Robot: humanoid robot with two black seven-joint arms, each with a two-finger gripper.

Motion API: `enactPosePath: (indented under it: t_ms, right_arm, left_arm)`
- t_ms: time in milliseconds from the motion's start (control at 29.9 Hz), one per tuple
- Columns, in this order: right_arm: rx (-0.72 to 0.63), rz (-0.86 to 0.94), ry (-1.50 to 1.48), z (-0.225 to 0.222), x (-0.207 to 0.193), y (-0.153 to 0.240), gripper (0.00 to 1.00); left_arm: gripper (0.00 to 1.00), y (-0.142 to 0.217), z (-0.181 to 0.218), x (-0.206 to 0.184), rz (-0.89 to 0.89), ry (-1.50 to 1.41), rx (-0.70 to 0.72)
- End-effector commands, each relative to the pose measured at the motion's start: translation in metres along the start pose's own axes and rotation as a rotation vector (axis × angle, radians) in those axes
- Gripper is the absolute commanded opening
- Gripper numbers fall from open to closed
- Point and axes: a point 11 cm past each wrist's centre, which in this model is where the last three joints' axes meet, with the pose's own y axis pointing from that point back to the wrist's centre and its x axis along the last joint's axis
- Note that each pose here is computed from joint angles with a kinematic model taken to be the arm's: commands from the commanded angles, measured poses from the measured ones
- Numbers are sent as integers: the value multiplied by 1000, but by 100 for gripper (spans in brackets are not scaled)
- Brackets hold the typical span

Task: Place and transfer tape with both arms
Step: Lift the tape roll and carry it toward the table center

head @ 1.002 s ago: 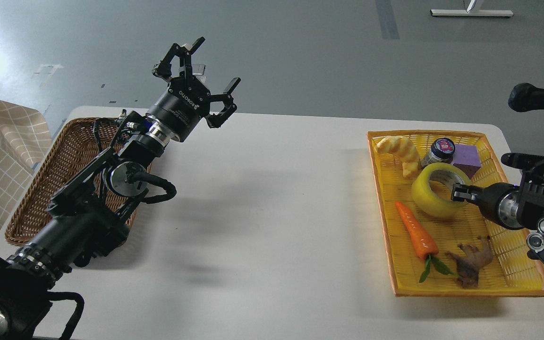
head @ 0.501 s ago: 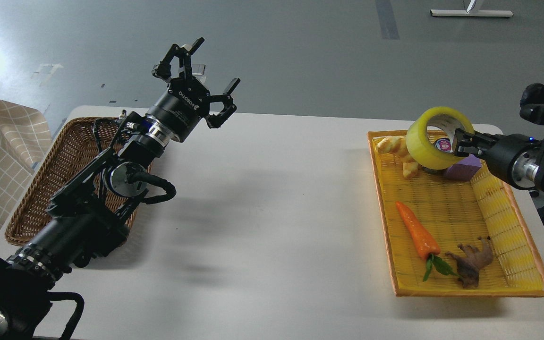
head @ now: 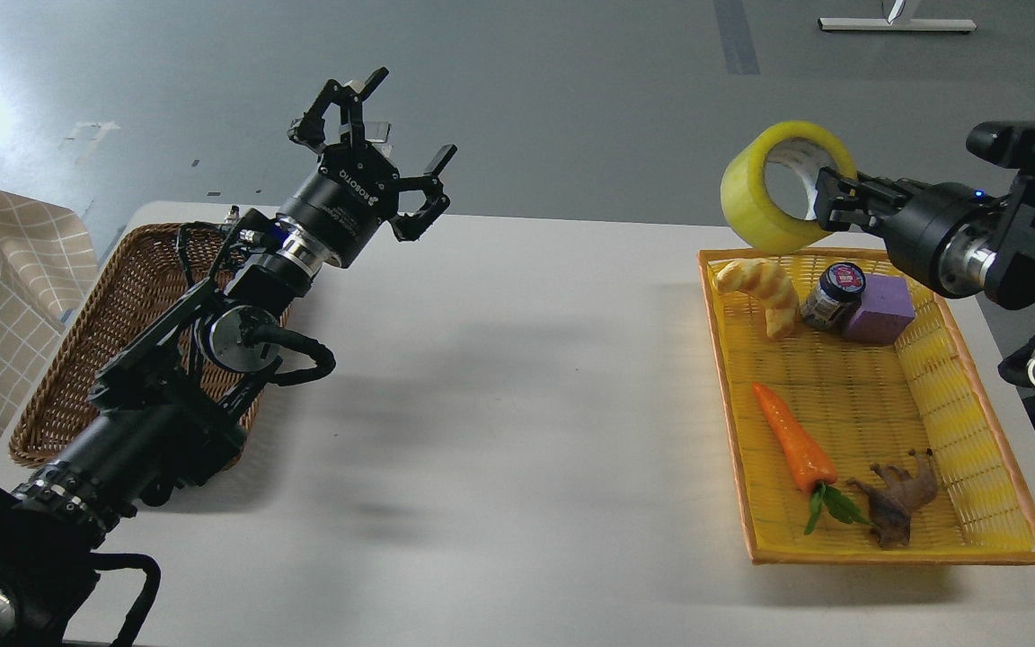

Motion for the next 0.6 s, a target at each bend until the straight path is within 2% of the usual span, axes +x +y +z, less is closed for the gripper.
enactPosePath:
  t_ms: [0, 568]
  right_arm:
    - [38, -32, 16, -19, -9, -12, 0]
    - [149, -180, 99, -104, -46, -73, 0]
  left_arm:
    - [100, 0, -1, 0, -1, 2, 0]
    - [100, 0, 1, 1, 1, -3, 1]
